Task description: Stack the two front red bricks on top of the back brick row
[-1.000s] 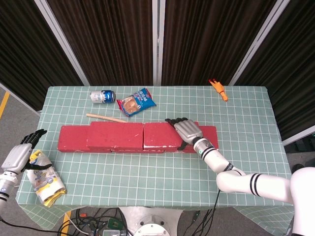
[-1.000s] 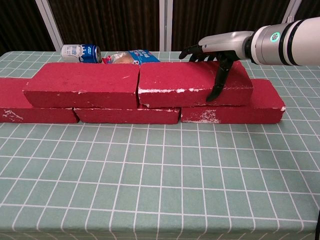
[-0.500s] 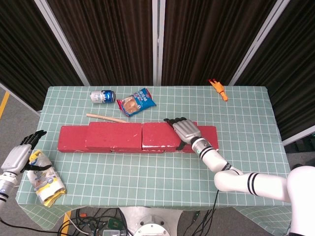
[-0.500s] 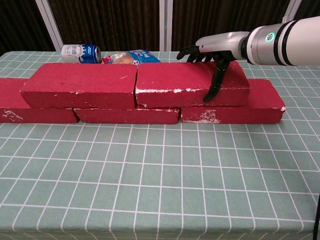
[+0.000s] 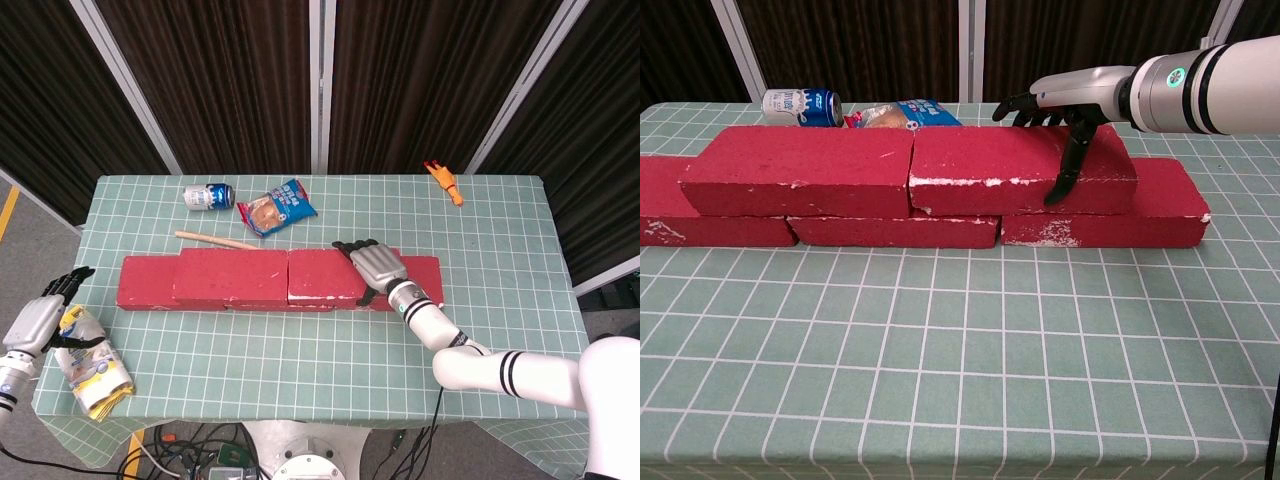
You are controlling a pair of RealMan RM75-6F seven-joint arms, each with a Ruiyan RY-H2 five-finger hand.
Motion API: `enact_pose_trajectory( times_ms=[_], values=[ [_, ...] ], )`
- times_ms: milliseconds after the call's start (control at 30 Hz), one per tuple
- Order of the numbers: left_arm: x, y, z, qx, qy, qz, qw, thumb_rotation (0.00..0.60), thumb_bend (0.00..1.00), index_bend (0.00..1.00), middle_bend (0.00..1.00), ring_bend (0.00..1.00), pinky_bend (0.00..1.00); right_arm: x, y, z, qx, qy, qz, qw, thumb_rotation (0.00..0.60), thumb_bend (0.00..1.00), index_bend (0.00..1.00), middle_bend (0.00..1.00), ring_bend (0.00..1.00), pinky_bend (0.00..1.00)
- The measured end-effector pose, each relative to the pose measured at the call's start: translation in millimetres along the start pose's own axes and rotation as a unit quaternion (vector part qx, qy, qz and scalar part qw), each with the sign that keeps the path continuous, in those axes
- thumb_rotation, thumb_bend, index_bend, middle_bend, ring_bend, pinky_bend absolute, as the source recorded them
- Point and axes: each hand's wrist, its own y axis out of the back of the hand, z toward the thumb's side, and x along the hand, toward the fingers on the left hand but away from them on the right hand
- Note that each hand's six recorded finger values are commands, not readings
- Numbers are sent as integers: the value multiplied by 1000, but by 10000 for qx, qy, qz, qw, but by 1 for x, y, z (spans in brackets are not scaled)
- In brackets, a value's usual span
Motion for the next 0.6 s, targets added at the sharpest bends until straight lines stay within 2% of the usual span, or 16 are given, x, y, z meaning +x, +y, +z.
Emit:
enact_pose_trajectory(
  times_ms=[433, 600],
  values=[
    [1, -2, -2, -35, 7, -61, 10000, 600, 71, 42, 0, 0, 0, 0, -4, 3, -39, -55, 27, 10000, 600, 45, 18, 315, 119, 123],
    [1, -2, -4, -44, 25, -68, 10000, 600, 70, 42, 0, 0, 0, -1, -6, 2, -41, -77, 78, 9999, 600, 17, 0, 261, 87, 73]
  ],
)
